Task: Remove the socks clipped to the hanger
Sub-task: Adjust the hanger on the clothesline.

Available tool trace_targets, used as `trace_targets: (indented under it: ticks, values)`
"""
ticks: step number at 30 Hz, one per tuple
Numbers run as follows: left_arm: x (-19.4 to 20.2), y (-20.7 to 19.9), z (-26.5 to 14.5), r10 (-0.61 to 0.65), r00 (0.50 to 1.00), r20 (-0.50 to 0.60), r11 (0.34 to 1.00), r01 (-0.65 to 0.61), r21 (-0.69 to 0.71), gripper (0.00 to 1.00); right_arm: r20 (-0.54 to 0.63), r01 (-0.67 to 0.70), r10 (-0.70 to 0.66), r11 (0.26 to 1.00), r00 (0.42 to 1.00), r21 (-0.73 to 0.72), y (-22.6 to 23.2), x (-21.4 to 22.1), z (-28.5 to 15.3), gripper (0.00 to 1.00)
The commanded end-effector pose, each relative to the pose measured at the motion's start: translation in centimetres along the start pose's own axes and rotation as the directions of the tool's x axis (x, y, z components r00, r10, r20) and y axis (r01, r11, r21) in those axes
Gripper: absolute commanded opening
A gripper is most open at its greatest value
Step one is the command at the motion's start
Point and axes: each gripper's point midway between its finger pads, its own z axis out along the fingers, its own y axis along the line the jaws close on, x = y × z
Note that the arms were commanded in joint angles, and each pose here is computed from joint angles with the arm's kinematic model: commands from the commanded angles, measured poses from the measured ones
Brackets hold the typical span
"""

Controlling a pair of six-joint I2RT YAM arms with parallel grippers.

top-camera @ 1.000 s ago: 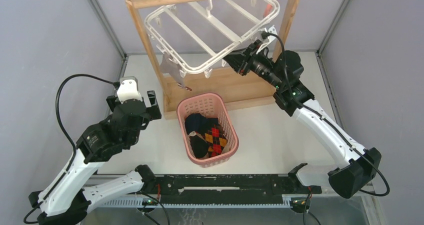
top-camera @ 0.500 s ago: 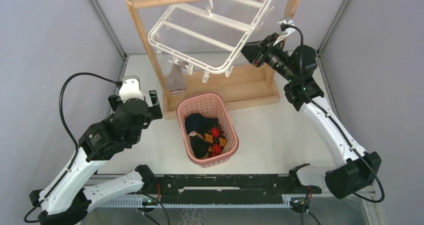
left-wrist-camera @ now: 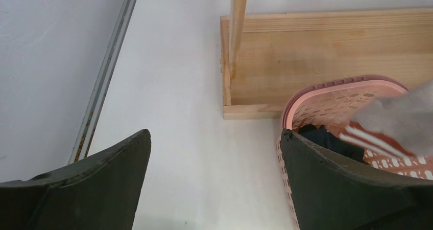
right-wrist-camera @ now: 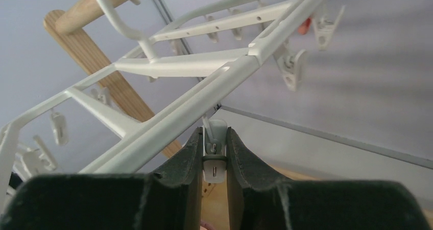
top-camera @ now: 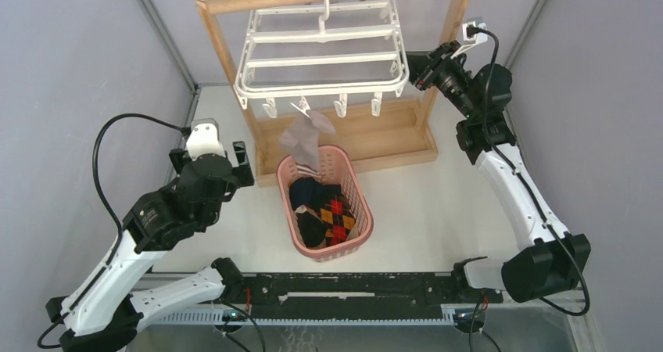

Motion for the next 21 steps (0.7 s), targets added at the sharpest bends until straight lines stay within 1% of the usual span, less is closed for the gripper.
trace_targets:
  ticks: [1, 13, 21]
  values:
    - [-0.6, 0.3, -0.2, -0.007, 1.000, 0.018, 1.000, 0.007, -0.002, 1.00, 0.051, 0.007, -0.006, 1.000, 0.999, -0.025, 0.2, -2.2, 0.7, 0.00]
    - [-0.2, 0.2, -0.1, -0.002, 1.000, 0.011, 1.000, 0.002, -0.001, 1.00, 0.090, -0.028, 0.025, 0.999, 0.996, 0.037, -3.6, -3.1, 1.5, 0.00]
    - [0.1, 0.2, 0.0, 0.001, 1.000, 0.008, 1.000, -0.001, -0.001, 1.00, 0.125, -0.054, 0.049, 0.998, 0.991, 0.039, -5.2, -4.1, 2.0, 0.02]
